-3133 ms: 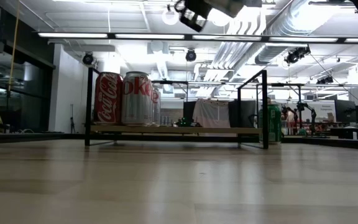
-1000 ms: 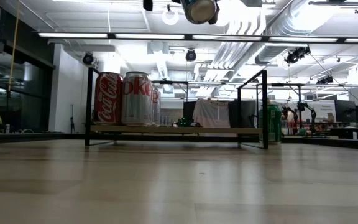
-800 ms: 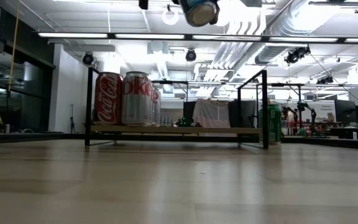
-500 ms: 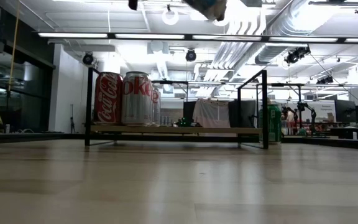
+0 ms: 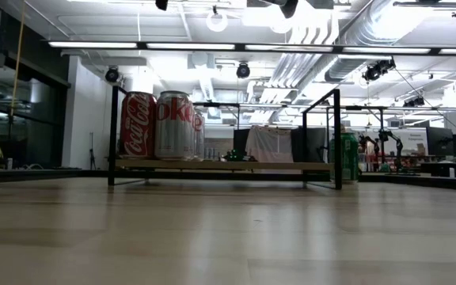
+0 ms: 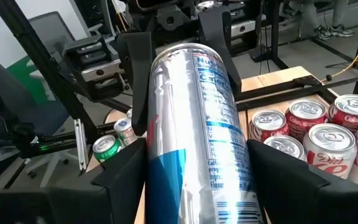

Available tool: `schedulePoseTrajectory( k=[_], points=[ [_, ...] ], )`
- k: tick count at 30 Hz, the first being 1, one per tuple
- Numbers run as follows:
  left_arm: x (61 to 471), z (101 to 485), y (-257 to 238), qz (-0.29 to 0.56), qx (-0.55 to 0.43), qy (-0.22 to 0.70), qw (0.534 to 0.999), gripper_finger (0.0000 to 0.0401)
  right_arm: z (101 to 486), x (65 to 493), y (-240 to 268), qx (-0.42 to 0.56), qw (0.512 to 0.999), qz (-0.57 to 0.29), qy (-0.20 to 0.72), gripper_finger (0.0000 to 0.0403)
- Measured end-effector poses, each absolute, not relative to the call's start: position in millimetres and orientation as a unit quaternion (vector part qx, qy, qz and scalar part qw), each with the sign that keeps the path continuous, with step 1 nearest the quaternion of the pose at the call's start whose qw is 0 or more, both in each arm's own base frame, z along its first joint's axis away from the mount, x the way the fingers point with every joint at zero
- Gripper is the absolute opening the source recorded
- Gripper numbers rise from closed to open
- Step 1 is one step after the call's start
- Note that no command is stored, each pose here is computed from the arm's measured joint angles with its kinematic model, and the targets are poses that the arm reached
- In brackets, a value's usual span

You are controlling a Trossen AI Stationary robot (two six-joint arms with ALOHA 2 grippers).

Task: Place canned beverage on shelf
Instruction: Put the top blue soda can on the shelf

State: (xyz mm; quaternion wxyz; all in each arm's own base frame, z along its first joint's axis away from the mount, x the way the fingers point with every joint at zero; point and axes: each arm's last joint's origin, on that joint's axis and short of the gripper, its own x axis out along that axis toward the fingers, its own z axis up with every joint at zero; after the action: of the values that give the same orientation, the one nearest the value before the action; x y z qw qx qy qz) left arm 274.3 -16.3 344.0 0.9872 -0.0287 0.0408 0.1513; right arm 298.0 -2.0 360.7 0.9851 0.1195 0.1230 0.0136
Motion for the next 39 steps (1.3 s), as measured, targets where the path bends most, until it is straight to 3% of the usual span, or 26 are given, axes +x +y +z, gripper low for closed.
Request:
schedulePoseTrajectory(
  k=[11,17,26,32,39],
  points=[
    [250.2,354.8,-12.5,0.178,0.008,0.061,0.982,0.0131,368.2,288.1,-2.7,0.121,0.986,0.008,0.116,0.0255],
    [239.9,363.6,-6.1,0.252,0.027,0.125,0.959,0.0131,371.9,272.6,-2.3,0.124,0.982,0.014,0.139,0.0255],
    [297.3,393.5,-2.3,0.266,0.06,0.268,0.924,0.0131,371.5,253.2,-8.0,0.113,0.975,-0.077,0.175,0.0255],
    [335.2,366.7,16.3,0.29,0.078,0.415,0.859,0.0129,372.3,251.1,-9.9,0.105,0.973,-0.111,0.171,0.0255],
    [358.2,327.2,42.9,0.273,0.049,0.498,0.822,0.0129,371.9,251.1,-10.2,0.106,0.972,-0.114,0.173,0.0255]
  ],
)
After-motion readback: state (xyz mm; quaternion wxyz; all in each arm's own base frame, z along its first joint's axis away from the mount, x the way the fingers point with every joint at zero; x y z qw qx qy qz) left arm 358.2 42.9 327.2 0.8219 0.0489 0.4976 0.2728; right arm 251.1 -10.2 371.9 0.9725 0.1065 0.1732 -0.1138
